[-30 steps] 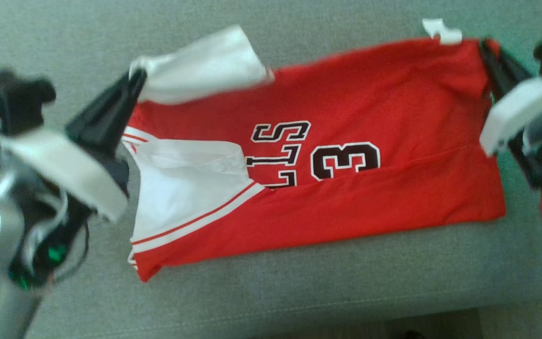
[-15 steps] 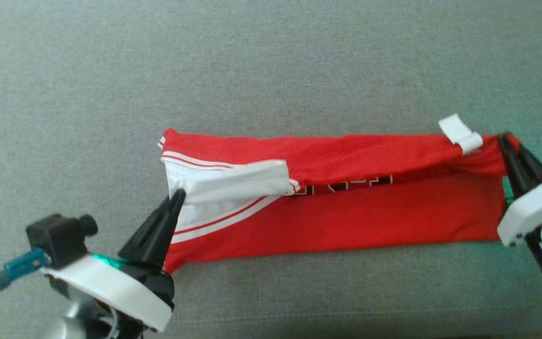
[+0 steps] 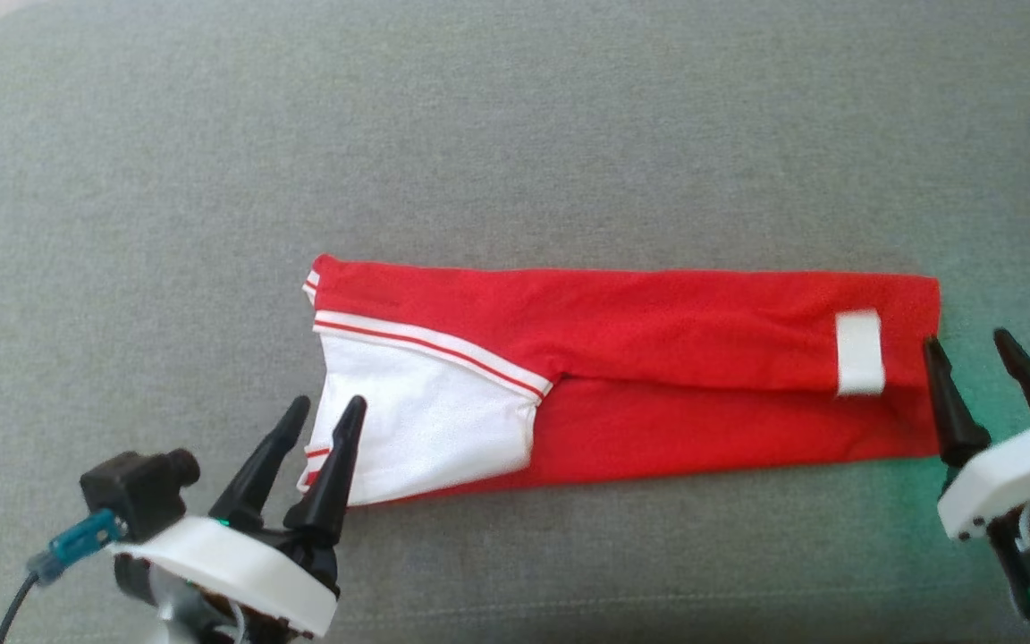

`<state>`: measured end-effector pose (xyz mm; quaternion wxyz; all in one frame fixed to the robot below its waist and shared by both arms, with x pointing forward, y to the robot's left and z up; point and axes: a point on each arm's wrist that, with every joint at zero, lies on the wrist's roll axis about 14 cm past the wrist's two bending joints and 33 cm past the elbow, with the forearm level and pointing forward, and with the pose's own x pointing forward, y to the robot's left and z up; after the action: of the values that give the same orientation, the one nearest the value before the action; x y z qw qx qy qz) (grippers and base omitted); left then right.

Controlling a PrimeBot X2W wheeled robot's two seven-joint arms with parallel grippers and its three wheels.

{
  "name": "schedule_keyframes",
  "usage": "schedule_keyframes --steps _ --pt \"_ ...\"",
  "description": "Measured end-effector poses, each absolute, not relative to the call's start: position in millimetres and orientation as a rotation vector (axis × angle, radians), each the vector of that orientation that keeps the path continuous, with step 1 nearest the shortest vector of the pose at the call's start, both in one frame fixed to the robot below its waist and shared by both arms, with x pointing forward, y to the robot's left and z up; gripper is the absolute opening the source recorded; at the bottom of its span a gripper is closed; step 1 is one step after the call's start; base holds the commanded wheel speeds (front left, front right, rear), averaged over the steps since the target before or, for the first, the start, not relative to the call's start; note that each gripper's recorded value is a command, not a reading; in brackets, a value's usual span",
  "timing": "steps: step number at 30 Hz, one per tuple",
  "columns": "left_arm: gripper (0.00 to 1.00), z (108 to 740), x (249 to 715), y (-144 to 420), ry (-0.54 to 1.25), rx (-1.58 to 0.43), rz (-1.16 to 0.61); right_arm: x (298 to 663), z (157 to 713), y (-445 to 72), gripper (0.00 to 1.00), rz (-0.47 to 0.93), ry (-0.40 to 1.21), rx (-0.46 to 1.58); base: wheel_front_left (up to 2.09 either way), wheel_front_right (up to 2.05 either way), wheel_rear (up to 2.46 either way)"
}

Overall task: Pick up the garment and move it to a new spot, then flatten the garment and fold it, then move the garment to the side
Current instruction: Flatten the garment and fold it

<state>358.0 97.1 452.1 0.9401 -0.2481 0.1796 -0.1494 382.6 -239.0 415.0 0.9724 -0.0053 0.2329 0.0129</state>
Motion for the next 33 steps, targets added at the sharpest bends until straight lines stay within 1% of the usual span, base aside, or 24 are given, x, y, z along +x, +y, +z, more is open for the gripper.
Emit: schedule_keyframes --steps 4,8,11,15,19,21,25,28,33 --pt "1.0 458.2 358.9 99.4 0.315 -0.483 -0.288 371.5 415.4 -242.4 1.0 -0.014 0.454 0.028 0.0 0.0 0.0" --pt "1.0 461.9 361.5 101.3 0.272 -0.432 -0.272 368.0 421.7 -247.2 1.0 -0.053 0.425 0.062 0.0 0.0 0.0" --pt "1.0 463.8 363.3 99.9 0.25 -0.419 -0.262 365.9 421.8 -251.9 1.0 -0.077 0.438 0.075 0.0 0.0 0.0" --pt "1.0 468.4 369.2 97.1 0.229 -0.416 -0.261 367.7 412.5 -252.5 1.0 -0.08 0.508 0.084 0.0 0.0 0.0" --pt "1.0 469.0 371.2 95.1 0.224 -0.425 -0.258 383.2 406.3 -245.8 1.0 -0.054 0.563 0.085 0.0 0.0 0.0" --pt "1.0 466.3 369.2 94.9 0.232 -0.422 -0.255 387.1 397.3 -242.6 1.0 -0.041 0.62 0.084 0.0 0.0 0.0" --pt "1.0 462.5 367.1 99.1 0.241 -0.414 -0.235 384.2 377.3 -244.5 1.0 -0.025 0.74 0.06 0.0 0.0 0.0" --pt "1.0 462.0 368.3 103.1 0.238 -0.411 -0.22 380.6 365.1 -241.0 1.0 -0.011 0.815 0.077 0.0 0.0 0.0" --pt "1.0 462.5 370.0 106.3 0.229 -0.409 -0.21 381.4 358.3 -234.4 1.0 0.004 0.861 0.137 0.0 0.0 0.0"
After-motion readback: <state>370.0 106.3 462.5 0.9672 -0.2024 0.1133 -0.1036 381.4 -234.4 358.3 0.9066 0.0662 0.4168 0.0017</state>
